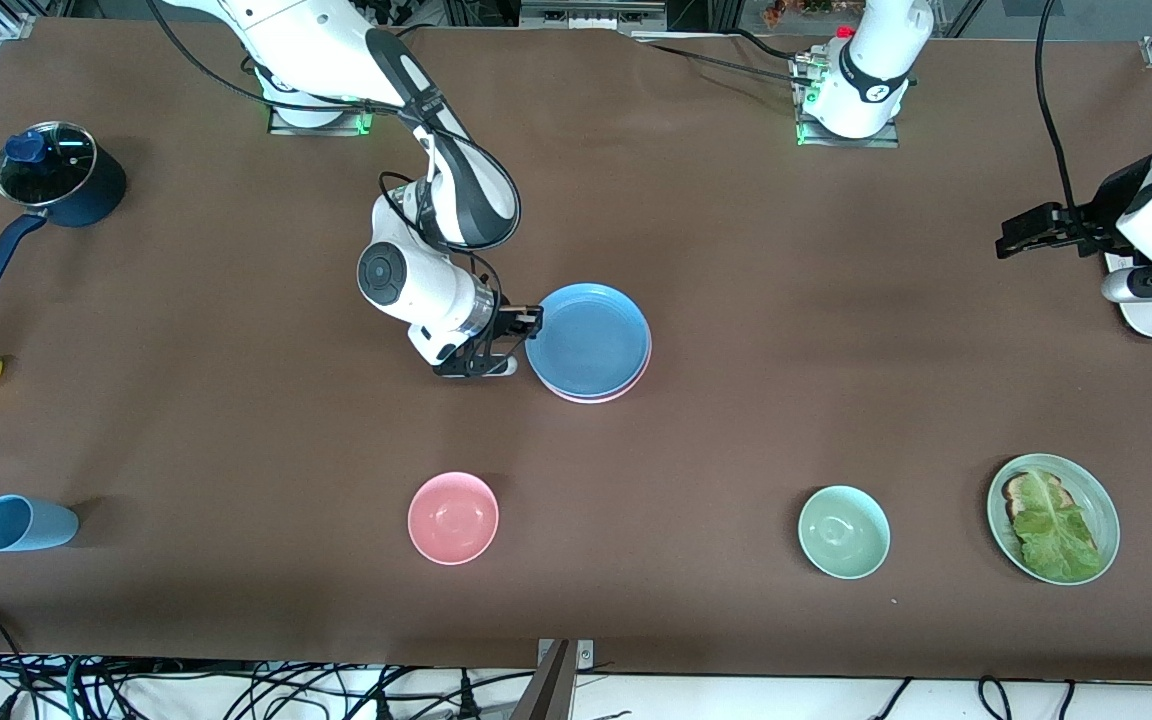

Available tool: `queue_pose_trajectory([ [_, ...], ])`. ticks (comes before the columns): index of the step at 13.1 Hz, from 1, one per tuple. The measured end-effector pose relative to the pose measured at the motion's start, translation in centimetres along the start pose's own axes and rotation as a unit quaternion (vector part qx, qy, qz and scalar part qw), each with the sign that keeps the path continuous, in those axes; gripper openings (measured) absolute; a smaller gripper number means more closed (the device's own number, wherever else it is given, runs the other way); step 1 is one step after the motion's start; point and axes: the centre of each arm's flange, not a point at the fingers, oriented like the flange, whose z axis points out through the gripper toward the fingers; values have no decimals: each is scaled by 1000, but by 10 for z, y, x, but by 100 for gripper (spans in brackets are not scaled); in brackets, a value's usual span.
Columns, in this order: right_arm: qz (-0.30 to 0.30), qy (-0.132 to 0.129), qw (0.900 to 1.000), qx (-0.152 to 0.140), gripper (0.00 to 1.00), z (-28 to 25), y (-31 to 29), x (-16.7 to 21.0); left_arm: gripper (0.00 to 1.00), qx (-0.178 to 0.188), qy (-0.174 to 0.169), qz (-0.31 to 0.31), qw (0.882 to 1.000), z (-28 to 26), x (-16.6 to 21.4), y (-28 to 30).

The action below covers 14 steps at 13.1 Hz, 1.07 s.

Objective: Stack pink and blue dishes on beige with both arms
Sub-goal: 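Slide the blue plate with the right gripper onto the pink plate, then open the right gripper and draw it back from the stack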

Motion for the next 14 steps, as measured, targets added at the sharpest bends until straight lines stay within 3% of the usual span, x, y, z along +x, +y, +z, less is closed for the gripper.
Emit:
queue_pose_trajectory([
  [3,2,3,1000,2,16,-2,0,2,100,0,0,0,1000,0,0,0],
  [7,-3,21,1000,14,57,-26,-10,13,100,0,0,0,1000,0,0,0],
  [11,23,23,999,-1,99,-125,42,51,100,0,0,0,1000,0,0,0],
  [14,6,4,999,-46,100,-197,65,58,100,0,0,0,1000,0,0,0],
])
